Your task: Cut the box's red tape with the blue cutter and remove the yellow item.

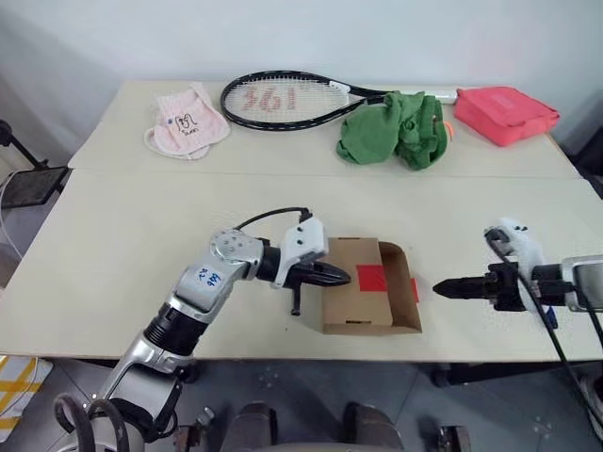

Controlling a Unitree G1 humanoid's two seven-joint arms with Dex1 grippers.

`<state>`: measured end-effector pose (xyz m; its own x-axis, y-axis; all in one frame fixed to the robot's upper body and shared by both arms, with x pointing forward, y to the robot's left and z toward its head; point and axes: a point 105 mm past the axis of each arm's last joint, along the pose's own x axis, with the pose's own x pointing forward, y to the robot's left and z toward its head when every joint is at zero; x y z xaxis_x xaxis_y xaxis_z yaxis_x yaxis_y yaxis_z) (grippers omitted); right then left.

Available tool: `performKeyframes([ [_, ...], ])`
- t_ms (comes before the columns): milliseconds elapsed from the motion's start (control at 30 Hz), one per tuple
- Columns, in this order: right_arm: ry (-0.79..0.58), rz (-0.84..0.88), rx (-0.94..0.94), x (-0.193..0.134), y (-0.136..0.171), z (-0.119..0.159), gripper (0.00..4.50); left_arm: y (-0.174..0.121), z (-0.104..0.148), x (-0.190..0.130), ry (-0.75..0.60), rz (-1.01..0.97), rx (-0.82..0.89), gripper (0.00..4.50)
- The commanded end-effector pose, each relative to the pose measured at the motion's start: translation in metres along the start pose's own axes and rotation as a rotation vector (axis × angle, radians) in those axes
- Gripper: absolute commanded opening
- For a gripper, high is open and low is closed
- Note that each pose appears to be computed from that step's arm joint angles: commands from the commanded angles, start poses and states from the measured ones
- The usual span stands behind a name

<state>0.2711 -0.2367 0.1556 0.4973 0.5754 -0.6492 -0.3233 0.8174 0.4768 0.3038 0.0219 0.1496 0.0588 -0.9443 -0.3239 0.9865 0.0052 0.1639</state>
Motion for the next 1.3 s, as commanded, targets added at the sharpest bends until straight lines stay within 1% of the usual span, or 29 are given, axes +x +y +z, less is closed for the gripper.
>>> performKeyframes([
  [33, 0.023, 0.039, 0.082, 0.011, -0.006, -0.006, 3.04, 0.006, -0.014, -0.006, 0.046, 0.022, -0.019, 0.0],
  [167, 0.02, 0.083, 0.13, 0.028, -0.004, -0.003, 3.04, 0.006, -0.01, -0.003, 0.032, 0.017, -0.005, 0.0],
  [367, 0.031, 0.167, 0.152, 0.05, 0.008, 0.001, 3.04, 0.003, -0.007, -0.001, 0.024, 0.015, -0.003, 0.0],
  [733, 0.044, 0.17, 0.195, 0.068, 0.006, -0.006, 3.04, 0.002, -0.007, -0.004, 0.033, 0.022, -0.006, 0.0],
  [833, 0.047, 0.193, 0.201, 0.075, 0.009, -0.007, 2.44, 0.002, -0.007, -0.003, 0.033, 0.024, -0.006, 0.0],
  [967, 0.062, 0.218, 0.197, 0.082, 0.014, -0.009, 1.02, 0.002, -0.007, -0.003, 0.034, 0.024, -0.008, 0.0],
  [1233, 0.114, 0.248, 0.174, 0.085, 0.02, -0.018, 1.02, 0.002, -0.008, -0.004, 0.035, 0.028, -0.011, 0.0],
  [1300, 0.114, 0.262, 0.162, 0.085, 0.024, -0.016, 0.65, 0.002, -0.008, -0.003, 0.033, 0.029, -0.012, 0.0],
])
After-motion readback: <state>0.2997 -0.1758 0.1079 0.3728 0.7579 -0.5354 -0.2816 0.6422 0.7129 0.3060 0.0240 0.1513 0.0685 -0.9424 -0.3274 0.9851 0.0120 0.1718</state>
